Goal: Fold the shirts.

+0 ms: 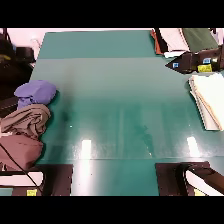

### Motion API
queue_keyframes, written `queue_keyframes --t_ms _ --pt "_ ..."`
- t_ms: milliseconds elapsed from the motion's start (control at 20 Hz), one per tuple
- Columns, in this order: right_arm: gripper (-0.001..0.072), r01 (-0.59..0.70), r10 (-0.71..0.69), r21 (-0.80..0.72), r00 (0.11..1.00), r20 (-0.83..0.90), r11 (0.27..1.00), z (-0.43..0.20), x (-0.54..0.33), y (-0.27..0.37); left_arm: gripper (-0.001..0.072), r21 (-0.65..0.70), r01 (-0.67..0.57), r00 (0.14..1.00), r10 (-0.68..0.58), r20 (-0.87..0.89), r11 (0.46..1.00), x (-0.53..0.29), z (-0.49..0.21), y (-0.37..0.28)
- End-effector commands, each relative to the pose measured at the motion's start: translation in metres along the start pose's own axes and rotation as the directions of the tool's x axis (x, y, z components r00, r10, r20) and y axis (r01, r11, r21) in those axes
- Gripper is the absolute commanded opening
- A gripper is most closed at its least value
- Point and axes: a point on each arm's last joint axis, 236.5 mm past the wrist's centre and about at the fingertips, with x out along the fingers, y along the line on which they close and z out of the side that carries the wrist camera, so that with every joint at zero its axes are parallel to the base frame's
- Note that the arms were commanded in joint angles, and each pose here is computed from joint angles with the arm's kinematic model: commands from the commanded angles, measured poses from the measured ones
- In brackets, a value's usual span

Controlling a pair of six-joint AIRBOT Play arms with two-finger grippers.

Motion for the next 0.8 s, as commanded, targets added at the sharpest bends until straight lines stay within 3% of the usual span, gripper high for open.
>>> queue_keyframes --t_ms 0,200,400,500,550,750 --pt "0.0022 -0.001 0.001 -0.001 1.0 0.0 1.0 0.0 0.0 0.0 0.0663 -0.068 -0.067 0.99 0.058 -0.131 0.995 0.069 -0.057 0.04" --pt "0.0023 0.0 0.0 0.0 1.0 0.003 1.0 0.001 0.0 0.0 0.0662 -0.044 -0.049 0.989 0.042 -0.142 0.998 0.133 -0.101 0.029" --pt "0.0023 0.006 -0.006 0.008 1.0 0.03 1.0 0.007 0.003 -0.004 0.0654 -0.044 -0.048 0.986 0.04 -0.164 0.998 0.142 -0.108 0.028" --pt "0.0023 0.003 -0.003 0.025 1.0 0.031 1.0 0.004 0.009 -0.007 0.0106 -0.053 -0.051 0.986 0.042 -0.159 0.997 0.135 -0.103 0.029" --pt "0.0023 0.003 -0.004 0.029 1.0 0.025 1.0 0.002 0.01 -0.008 0.0031 -0.057 -0.053 0.989 0.045 -0.139 0.997 0.128 -0.096 0.031" --pt "0.0023 0.001 -0.001 -0.009 0.997 0.077 1.0 0.021 -0.005 0.003 0.0022 -0.102 -0.039 0.988 0.053 0.146 0.994 0.034 -0.011 0.038"
